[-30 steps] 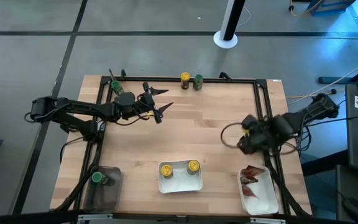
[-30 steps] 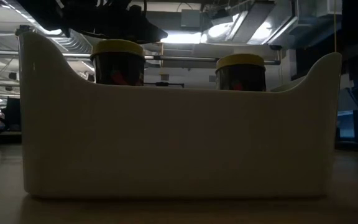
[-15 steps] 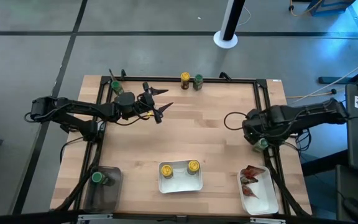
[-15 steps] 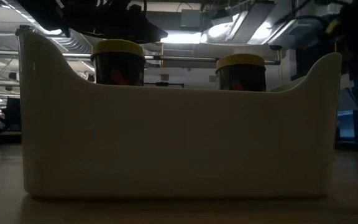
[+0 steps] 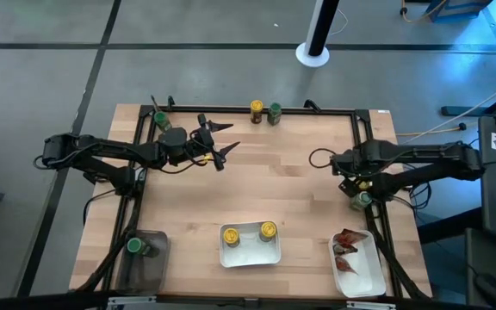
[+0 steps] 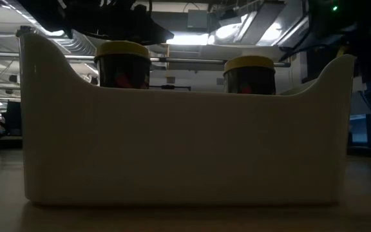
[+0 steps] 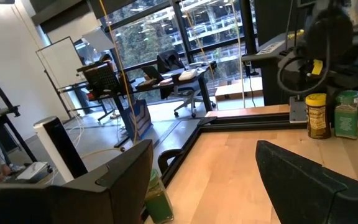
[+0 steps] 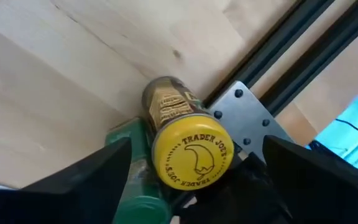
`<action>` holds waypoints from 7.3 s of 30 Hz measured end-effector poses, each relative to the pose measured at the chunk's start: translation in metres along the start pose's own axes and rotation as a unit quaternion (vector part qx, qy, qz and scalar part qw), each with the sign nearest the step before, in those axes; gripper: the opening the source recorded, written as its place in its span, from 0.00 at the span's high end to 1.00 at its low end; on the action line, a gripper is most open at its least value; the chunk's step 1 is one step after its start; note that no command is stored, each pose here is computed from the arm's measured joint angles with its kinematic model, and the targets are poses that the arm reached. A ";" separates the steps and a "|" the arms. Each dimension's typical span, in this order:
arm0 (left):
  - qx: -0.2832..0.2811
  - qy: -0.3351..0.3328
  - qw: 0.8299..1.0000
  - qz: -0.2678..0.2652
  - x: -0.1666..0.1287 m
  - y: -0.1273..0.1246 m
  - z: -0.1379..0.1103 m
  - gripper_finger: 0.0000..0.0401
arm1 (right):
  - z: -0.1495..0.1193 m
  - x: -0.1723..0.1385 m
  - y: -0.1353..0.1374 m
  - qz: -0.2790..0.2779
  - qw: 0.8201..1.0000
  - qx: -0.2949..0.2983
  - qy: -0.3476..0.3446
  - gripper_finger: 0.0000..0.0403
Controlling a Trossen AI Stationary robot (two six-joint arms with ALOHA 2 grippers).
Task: Sort spices by type
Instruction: Put the bottom yellow seasoning bottle into the left white bin, then put the top left green seasoning bottle into the black bin
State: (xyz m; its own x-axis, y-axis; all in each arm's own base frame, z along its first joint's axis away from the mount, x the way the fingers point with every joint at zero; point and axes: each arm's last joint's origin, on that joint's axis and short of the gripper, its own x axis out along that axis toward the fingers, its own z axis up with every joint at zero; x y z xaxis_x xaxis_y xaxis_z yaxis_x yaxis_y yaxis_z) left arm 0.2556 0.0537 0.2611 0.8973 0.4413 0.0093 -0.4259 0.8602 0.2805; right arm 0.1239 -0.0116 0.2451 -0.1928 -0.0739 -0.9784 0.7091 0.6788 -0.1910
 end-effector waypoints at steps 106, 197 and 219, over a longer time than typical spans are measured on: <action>-0.001 0.056 0.975 -0.213 0.073 -0.076 -0.025 0.80 | 0.081 -0.124 0.123 0.137 0.865 -0.251 -0.413 0.43; -0.046 0.246 0.955 -0.158 -0.004 -0.038 0.006 0.80 | 0.093 -0.056 0.303 0.141 0.851 -0.417 -0.288 0.23; -0.063 0.241 0.956 -0.153 -0.004 -0.038 0.007 0.80 | 0.049 -0.136 0.180 0.067 0.865 -0.346 -0.357 0.17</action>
State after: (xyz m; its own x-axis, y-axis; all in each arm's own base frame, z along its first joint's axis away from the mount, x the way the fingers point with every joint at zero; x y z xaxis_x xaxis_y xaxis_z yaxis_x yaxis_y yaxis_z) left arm 0.2696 0.0173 0.2570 0.8381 0.2036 -0.5060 -0.1890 0.9786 0.0807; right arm 0.3112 0.0851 0.3395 0.5034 -0.2250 -0.8343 0.0687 0.9729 -0.2209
